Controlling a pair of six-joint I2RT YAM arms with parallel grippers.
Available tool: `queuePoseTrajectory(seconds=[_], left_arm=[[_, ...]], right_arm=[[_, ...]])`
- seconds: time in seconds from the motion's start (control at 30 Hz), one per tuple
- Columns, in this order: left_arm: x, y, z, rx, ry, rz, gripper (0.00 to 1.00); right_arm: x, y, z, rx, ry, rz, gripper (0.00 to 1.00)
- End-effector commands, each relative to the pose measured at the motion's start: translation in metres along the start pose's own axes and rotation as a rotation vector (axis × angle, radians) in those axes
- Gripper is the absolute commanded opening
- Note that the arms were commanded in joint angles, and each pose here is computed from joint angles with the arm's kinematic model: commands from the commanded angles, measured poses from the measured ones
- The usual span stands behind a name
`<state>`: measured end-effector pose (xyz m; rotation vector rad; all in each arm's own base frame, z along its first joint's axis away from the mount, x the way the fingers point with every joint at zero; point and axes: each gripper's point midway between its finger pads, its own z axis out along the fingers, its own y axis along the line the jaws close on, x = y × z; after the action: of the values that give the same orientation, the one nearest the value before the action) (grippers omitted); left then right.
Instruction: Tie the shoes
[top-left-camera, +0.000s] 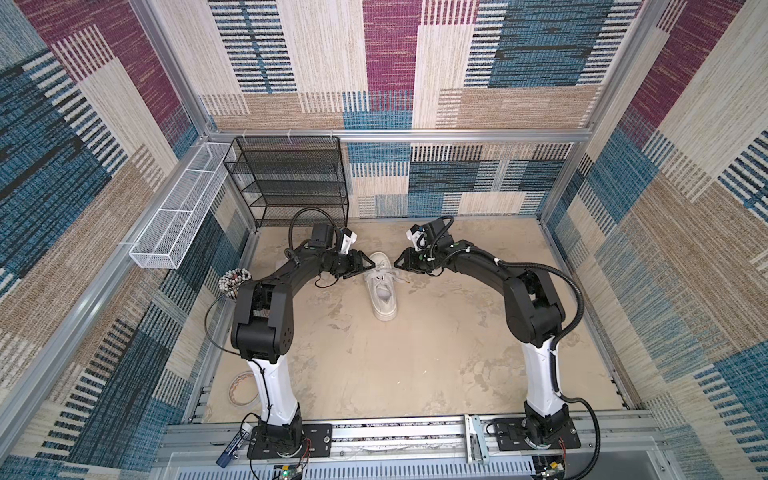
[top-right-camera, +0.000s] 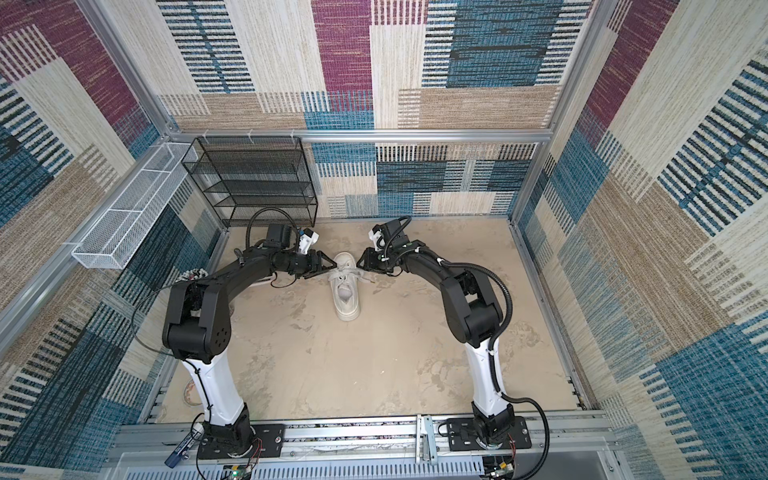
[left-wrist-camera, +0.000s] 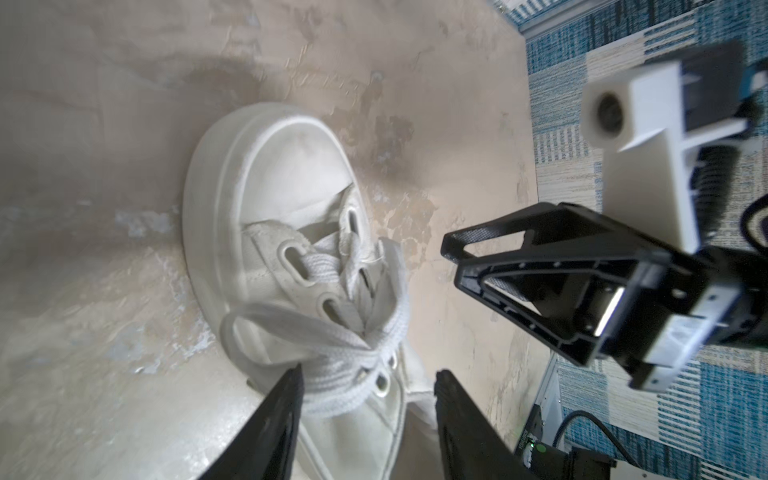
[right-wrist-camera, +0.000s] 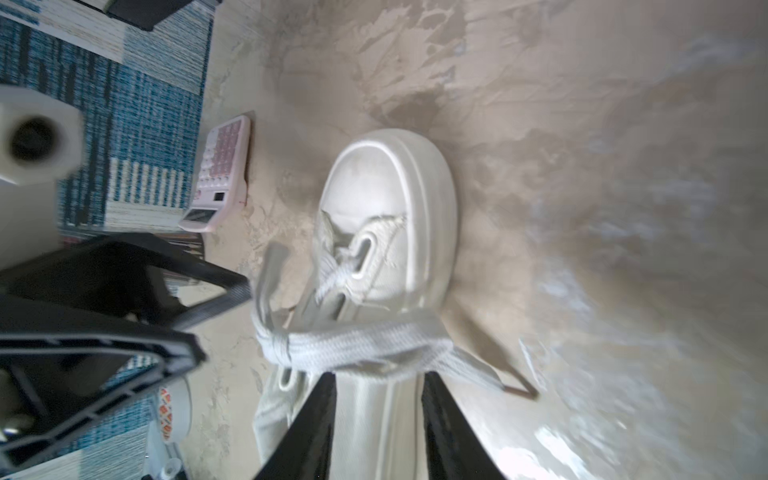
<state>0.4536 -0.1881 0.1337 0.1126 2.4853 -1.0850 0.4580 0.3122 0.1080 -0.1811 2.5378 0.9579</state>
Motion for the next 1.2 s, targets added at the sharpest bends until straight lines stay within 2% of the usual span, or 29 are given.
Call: queuePoseTrajectory(seconds=[0.0, 0.07, 0.2, 0.37, 0.6, 0.67, 0.87, 0.93, 1.1, 1.17], left_arm=[[-0.007, -0.005, -0.014, -0.049, -0.023, 0.071, 0.56], [-0.011, -0.012, -0.019, -0.044, -0.037, 0.080, 0.56], [-0.017, -0.026, -0.022, -0.027, -0.046, 0.090, 0.56], [-0.021, -0.038, -0.017, -0.038, -0.013, 0.114, 0.56], [-0.022, -0.040, -0.008, -0.053, 0.029, 0.120, 0.56], [-0.020, -0.034, -0.010, -0.095, 0.032, 0.118, 0.57], [-0.013, -0.026, -0.016, -0.107, 0.037, 0.099, 0.57], [-0.009, -0.015, -0.015, -0.118, 0.047, 0.085, 0.52], [-0.006, 0.017, -0.013, -0.248, 0.098, 0.203, 0.46], [-0.006, 0.024, -0.010, -0.258, 0.133, 0.187, 0.47]], right_arm=[[0.023, -0.035, -0.005, 0.152, 0.025, -0.035, 0.38], [0.036, -0.048, -0.004, 0.188, 0.050, -0.045, 0.38], [0.044, -0.049, 0.000, 0.177, 0.066, -0.048, 0.37], [0.033, -0.056, 0.000, 0.301, 0.010, -0.207, 0.36], [0.023, -0.051, 0.013, 0.288, 0.003, -0.355, 0.36], [0.021, -0.046, 0.015, 0.266, -0.003, -0.347, 0.36], [0.012, -0.013, -0.001, 0.158, -0.054, -0.291, 0.36], [0.007, 0.001, -0.008, 0.126, -0.068, -0.295, 0.36], [-0.001, 0.020, -0.017, 0.085, -0.070, -0.277, 0.36], [-0.003, 0.029, -0.019, 0.055, -0.067, -0.270, 0.35]])
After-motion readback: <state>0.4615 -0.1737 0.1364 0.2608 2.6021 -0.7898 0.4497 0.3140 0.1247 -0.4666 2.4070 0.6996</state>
